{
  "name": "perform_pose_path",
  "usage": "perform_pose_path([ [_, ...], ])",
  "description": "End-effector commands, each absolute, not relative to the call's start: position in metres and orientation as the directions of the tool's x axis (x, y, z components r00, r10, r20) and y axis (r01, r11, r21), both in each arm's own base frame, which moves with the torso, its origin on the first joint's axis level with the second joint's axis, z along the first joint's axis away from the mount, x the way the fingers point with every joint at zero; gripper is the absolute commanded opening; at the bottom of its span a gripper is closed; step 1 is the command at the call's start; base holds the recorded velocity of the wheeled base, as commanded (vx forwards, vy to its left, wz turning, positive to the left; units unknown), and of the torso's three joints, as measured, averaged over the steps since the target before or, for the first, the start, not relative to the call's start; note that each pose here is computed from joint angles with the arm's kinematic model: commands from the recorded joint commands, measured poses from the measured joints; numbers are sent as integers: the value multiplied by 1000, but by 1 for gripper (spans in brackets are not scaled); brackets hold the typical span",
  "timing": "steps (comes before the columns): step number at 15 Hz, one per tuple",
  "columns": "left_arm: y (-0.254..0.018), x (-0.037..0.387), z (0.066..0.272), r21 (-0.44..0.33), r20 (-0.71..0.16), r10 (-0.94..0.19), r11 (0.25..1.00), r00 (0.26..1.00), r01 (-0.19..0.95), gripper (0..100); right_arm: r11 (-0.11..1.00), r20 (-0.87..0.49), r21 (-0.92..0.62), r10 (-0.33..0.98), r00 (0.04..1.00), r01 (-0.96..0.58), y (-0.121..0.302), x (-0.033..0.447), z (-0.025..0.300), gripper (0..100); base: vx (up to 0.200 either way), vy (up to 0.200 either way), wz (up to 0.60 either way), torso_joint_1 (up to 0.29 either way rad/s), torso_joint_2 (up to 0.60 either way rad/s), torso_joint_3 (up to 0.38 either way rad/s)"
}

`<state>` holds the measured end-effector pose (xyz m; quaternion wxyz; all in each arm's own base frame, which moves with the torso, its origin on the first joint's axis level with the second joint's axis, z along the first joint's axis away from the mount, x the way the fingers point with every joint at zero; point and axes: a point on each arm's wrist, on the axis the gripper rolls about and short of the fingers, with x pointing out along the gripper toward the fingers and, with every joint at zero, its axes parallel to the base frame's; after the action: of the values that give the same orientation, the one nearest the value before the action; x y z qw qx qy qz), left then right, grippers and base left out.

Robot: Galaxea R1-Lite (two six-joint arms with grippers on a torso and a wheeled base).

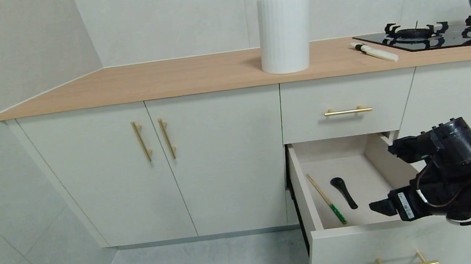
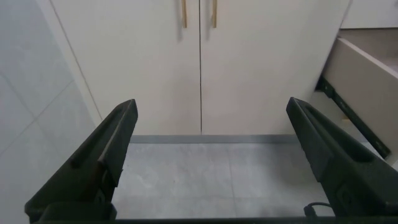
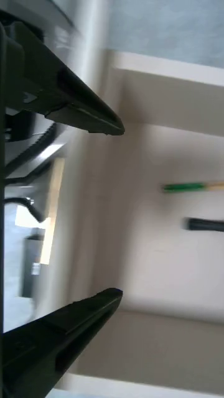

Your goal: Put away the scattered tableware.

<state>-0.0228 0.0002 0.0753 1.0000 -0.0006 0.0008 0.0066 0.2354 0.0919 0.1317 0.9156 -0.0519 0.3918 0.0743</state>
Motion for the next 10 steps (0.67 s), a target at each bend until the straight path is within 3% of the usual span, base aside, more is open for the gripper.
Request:
perform_pose_path([
  [1, 0, -23, 75, -1, -3, 14, 1000, 1000, -14, 100, 977, -743, -49, 103, 661, -207, 96, 231, 125, 100, 0, 0, 0, 0, 0, 0],
  [10, 0, -23, 75, -1, -3, 14, 1000, 1000, -14, 100, 809, -837, -237, 110, 536, -537, 97, 180, 91, 100, 0, 0, 0, 0, 0, 0],
])
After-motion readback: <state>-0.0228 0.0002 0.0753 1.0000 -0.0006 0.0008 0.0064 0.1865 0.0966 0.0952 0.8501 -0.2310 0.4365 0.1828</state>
